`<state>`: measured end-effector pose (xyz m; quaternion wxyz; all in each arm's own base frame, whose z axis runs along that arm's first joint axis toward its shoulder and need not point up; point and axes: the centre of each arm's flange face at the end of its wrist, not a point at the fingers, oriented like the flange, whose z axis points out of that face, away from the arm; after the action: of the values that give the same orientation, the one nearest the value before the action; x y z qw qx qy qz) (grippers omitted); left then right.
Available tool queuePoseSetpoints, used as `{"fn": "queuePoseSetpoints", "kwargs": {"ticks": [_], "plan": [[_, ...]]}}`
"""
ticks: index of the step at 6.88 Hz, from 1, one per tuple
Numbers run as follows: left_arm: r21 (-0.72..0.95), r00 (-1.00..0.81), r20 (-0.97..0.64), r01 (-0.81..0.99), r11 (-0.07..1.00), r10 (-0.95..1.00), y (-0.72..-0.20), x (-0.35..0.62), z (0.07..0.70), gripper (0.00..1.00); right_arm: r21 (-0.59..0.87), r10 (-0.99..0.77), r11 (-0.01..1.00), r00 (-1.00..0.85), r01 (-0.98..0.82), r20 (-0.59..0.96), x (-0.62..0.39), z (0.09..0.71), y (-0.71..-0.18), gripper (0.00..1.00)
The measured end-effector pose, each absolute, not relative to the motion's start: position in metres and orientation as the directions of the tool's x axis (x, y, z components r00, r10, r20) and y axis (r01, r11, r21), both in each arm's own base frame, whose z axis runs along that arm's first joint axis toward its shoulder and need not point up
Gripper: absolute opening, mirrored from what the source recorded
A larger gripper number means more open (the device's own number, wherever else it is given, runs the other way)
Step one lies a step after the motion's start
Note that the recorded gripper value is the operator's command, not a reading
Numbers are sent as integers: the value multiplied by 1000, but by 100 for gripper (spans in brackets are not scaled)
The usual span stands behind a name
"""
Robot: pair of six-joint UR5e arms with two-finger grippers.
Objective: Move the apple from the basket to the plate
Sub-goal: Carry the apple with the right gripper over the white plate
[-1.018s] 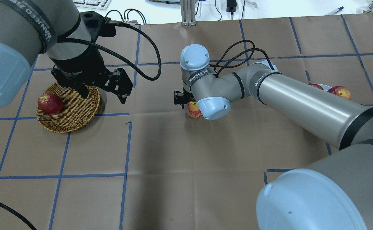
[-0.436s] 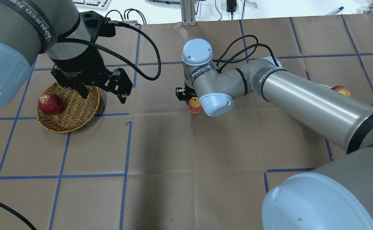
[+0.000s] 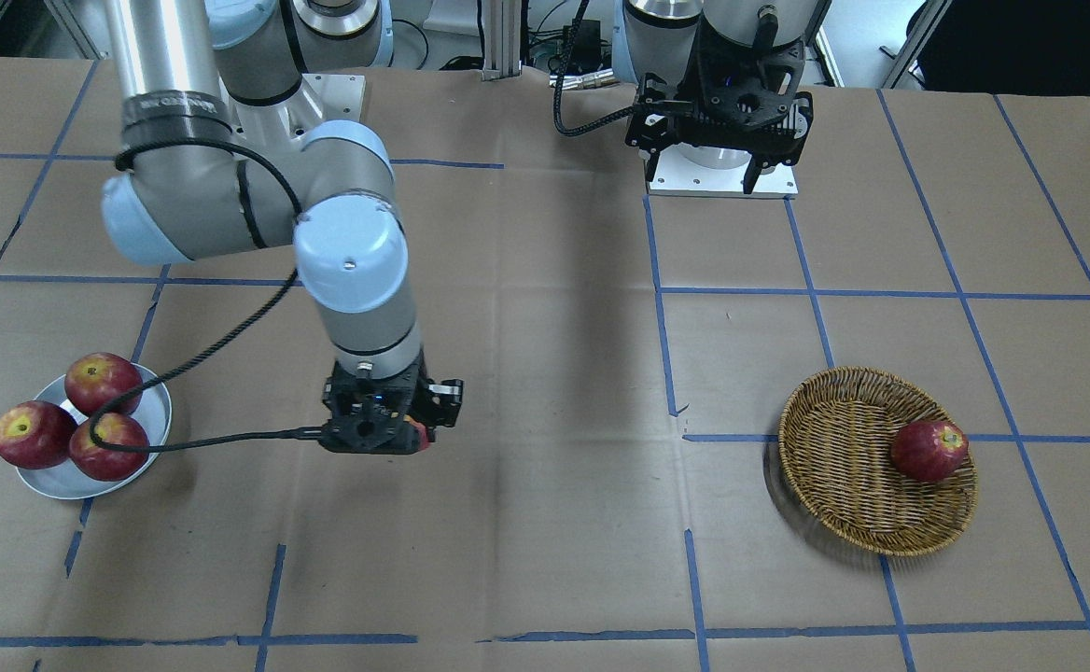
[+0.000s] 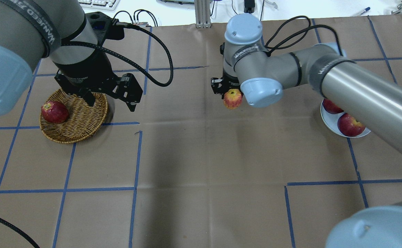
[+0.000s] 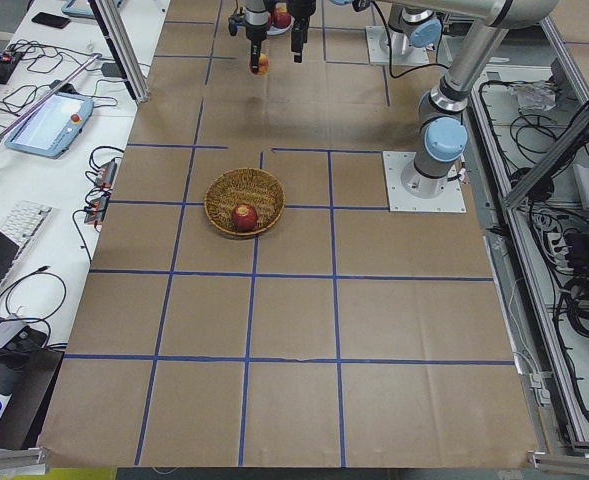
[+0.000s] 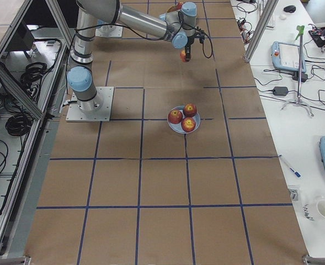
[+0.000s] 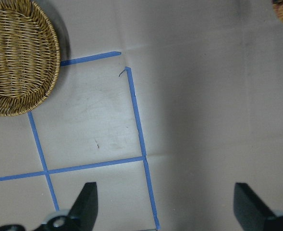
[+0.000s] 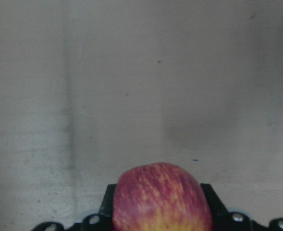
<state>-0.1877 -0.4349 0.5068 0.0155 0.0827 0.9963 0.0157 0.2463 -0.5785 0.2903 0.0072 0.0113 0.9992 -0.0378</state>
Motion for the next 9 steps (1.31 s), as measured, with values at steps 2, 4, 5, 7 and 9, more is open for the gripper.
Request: {"fn": "queuePoseSetpoints", "kwargs": {"ticks": [2,4,5,7,9], "plan": [[34,-986,-28,164,986,165,-435,-188,507,99,-48,-36,998,-999,-37,7,123,337,-584,61],[35,-986,-28,164,986,165,-435,-188,506,99,-36,-89,995,-996,-89,16,10,345,-577,60],[34,-986,-28,164,986,165,-435,-188,507,99,-24,-112,993,-994,-113,12,-35,339,-570,60],[34,-986,-28,164,986,165,-435,-188,507,99,-15,-139,990,-990,-139,3,-92,316,-558,60],[35,-986,-28,164,986,165,-435,-188,506,99,-5,-155,988,-988,-155,2,-105,292,-558,60]]}}
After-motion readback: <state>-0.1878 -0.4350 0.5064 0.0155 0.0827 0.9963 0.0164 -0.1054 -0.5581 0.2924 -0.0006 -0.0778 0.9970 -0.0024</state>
